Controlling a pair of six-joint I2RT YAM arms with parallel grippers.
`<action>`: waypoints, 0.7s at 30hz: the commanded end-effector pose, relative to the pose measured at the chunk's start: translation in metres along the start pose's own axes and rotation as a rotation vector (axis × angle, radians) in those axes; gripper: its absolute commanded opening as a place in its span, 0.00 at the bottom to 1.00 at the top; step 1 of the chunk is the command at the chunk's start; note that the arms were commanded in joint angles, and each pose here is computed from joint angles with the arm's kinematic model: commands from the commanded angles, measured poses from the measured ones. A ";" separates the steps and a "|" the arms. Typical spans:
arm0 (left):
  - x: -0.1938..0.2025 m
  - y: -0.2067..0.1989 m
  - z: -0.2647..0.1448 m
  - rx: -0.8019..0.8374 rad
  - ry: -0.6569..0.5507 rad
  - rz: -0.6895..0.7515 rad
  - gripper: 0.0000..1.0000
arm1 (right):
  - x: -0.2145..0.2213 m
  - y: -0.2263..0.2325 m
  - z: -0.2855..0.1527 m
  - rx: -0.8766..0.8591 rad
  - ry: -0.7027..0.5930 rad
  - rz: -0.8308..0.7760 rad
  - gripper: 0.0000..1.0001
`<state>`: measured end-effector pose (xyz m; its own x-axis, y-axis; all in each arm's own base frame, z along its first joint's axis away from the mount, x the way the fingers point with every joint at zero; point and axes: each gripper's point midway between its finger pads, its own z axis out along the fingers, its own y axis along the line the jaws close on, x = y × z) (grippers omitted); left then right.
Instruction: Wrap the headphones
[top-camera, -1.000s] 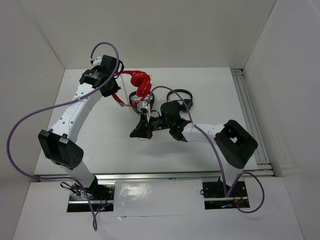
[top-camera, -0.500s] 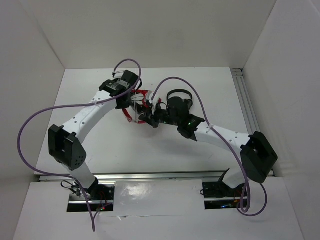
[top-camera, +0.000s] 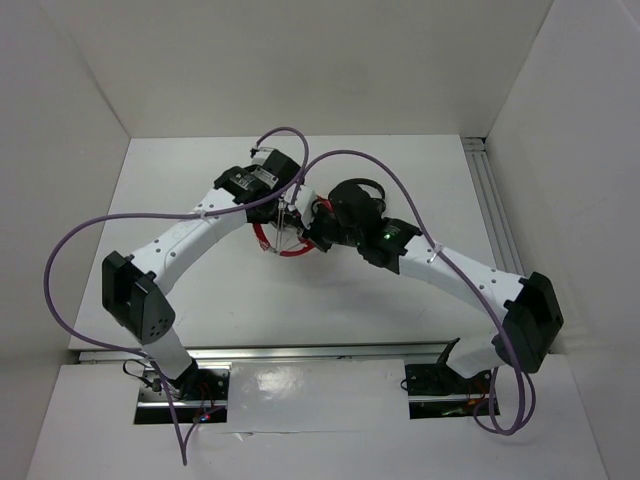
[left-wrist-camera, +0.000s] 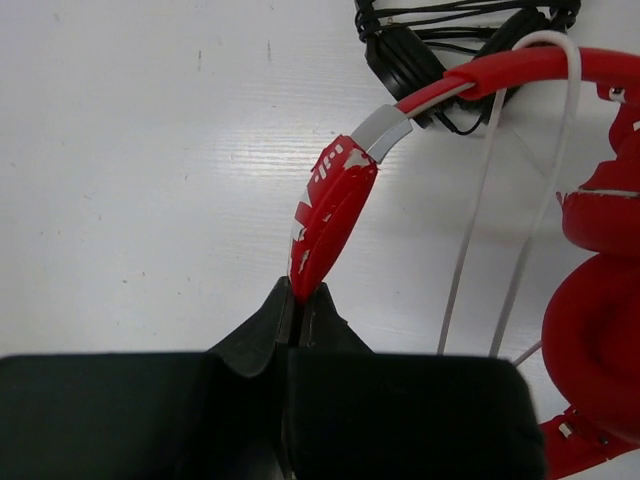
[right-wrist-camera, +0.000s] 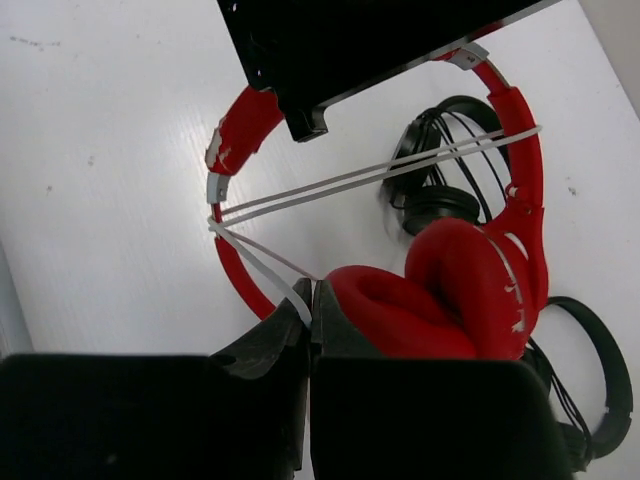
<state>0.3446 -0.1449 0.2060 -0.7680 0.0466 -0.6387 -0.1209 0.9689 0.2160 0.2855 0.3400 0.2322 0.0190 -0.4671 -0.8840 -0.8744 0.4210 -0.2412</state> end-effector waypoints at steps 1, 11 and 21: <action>-0.001 0.002 -0.007 0.011 0.002 0.077 0.00 | -0.046 -0.017 -0.028 -0.004 -0.100 -0.061 0.00; 0.016 0.000 -0.019 0.153 0.013 0.125 0.00 | -0.059 -0.085 -0.063 0.480 -0.284 0.017 0.15; 0.024 0.003 -0.023 0.171 0.016 0.103 0.00 | -0.036 -0.097 -0.003 0.496 -0.226 0.089 0.15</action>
<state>0.3145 -0.1454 0.1876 -0.8132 0.1568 -0.5604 0.0513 0.9786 0.1993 0.3470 0.3090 0.2522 0.0460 -0.3661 -0.9294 -0.6164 0.7218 -0.3148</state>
